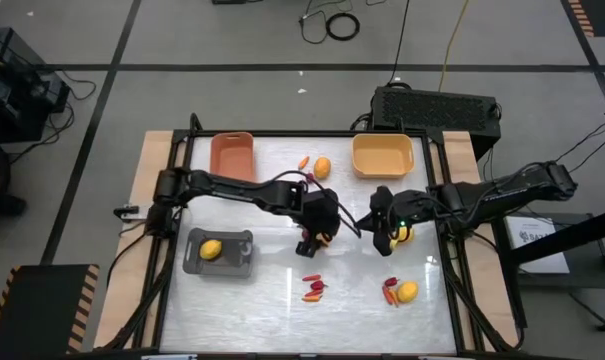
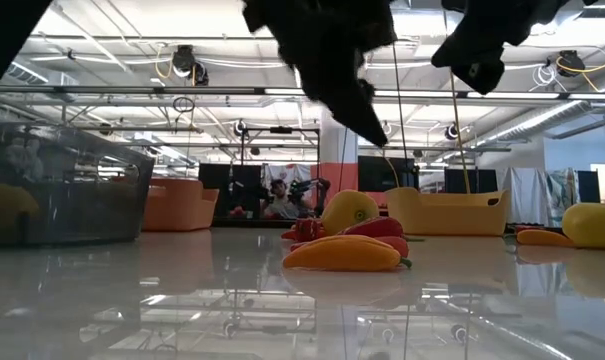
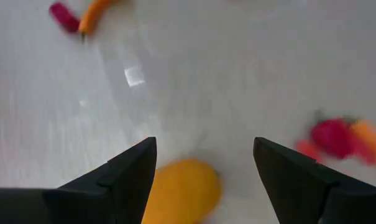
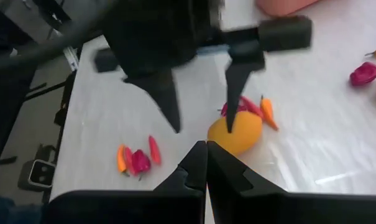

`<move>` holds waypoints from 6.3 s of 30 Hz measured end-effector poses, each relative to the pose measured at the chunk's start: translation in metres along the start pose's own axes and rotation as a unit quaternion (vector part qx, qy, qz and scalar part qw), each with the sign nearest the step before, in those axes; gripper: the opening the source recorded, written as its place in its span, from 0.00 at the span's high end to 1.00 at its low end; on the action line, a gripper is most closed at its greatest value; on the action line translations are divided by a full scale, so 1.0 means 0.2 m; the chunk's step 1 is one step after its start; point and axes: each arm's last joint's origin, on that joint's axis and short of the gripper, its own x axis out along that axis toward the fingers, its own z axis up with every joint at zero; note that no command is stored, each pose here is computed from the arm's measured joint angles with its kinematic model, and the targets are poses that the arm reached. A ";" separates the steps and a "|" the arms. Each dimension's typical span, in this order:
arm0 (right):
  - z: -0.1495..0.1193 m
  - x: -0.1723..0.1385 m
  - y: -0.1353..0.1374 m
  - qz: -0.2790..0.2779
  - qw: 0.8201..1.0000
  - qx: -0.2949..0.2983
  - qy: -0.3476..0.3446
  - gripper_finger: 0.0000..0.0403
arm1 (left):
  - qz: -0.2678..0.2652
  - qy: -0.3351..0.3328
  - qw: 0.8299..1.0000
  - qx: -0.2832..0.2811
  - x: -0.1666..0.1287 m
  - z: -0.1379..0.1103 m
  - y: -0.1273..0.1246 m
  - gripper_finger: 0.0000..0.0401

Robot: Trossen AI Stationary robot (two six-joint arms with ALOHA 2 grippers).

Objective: Sort produce into baskets
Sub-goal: Put the yellow lemon into the black bin

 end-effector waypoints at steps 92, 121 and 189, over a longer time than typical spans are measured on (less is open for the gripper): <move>0.02 0.00 -0.01 -0.045 0.995 -0.080 -0.035 1.00 | 0.072 0.189 0.897 -0.392 -0.69 -0.78 -0.78 0.48; 0.02 0.00 -0.01 -0.048 0.995 -0.076 -0.036 1.00 | 0.060 0.033 0.922 -0.380 -0.71 -0.58 -0.67 0.29; -0.05 -0.01 0.05 -0.018 1.000 0.016 0.009 1.00 | 0.315 -0.055 0.770 -0.553 -0.08 -0.32 0.87 0.29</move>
